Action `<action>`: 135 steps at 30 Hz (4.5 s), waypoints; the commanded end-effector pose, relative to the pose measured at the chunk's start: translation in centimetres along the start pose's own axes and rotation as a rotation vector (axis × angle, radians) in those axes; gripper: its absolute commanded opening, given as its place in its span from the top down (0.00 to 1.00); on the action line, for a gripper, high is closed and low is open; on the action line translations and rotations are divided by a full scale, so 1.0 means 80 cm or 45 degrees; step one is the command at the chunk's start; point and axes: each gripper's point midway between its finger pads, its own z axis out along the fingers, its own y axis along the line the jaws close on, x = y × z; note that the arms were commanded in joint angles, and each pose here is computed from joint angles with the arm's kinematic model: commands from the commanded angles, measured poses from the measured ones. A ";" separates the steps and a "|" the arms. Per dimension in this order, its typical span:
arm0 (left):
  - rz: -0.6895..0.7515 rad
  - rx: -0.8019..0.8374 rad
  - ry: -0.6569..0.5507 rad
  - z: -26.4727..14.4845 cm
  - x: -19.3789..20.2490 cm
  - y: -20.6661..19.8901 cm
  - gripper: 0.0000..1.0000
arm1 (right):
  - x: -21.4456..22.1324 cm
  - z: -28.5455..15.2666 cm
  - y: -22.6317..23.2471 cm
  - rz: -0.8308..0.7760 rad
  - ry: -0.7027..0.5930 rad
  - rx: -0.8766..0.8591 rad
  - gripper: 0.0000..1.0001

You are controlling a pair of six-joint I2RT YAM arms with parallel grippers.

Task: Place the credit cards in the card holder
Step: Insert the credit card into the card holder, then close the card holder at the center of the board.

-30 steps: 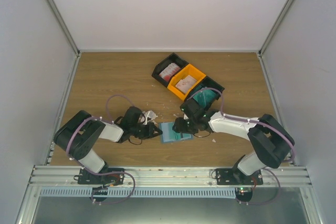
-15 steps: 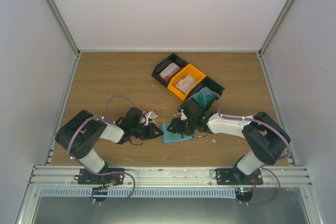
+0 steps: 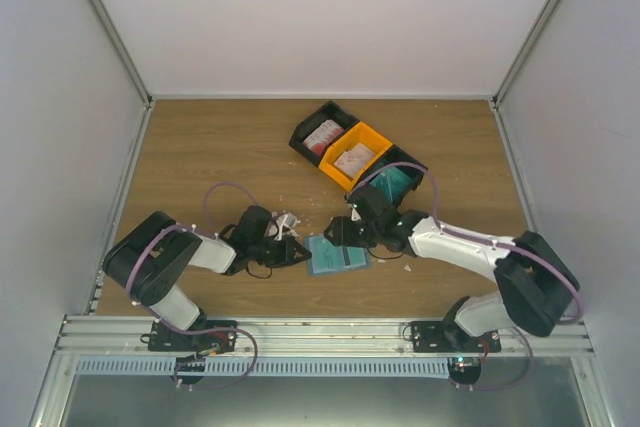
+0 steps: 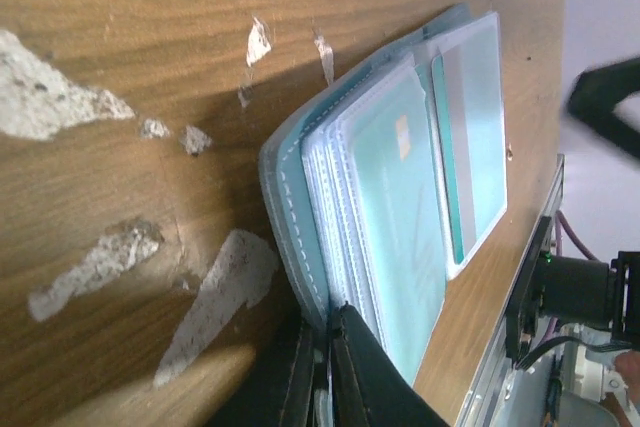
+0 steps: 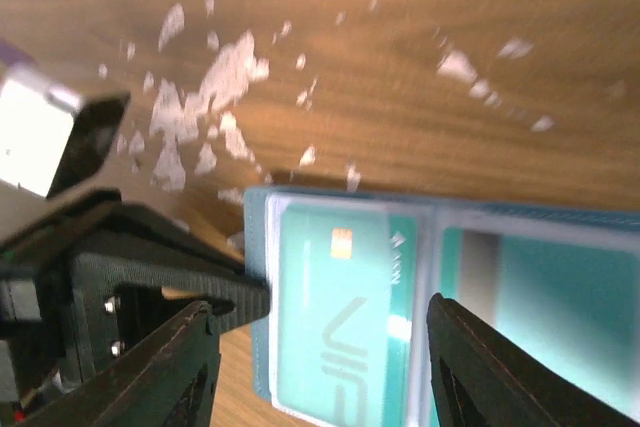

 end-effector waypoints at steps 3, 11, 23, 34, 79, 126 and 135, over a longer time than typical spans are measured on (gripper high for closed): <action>0.022 -0.057 0.013 -0.009 0.009 0.002 0.83 | -0.033 -0.053 -0.057 -0.108 -0.221 0.397 0.38; -0.037 -0.070 0.010 -0.023 0.012 -0.007 0.55 | -0.002 -0.047 -0.072 -0.121 -0.118 0.356 0.46; -0.175 -0.071 0.013 -0.022 0.021 -0.003 0.44 | 0.054 -0.028 -0.112 -0.002 0.018 0.357 0.58; -0.213 -0.052 0.037 -0.008 0.028 0.001 0.44 | 0.064 -0.020 -0.122 0.046 0.041 0.292 0.58; 0.250 0.359 -0.035 -0.023 -0.012 -0.109 0.52 | 0.052 -0.001 -0.067 -0.034 0.056 -0.043 0.60; 0.314 0.282 -0.058 0.012 -0.024 -0.098 0.73 | -0.027 -0.025 -0.064 -0.226 -0.182 0.188 0.80; 0.217 0.089 -0.039 0.027 -0.028 -0.061 0.81 | -0.038 -0.064 -0.008 -0.287 -0.370 -0.099 0.61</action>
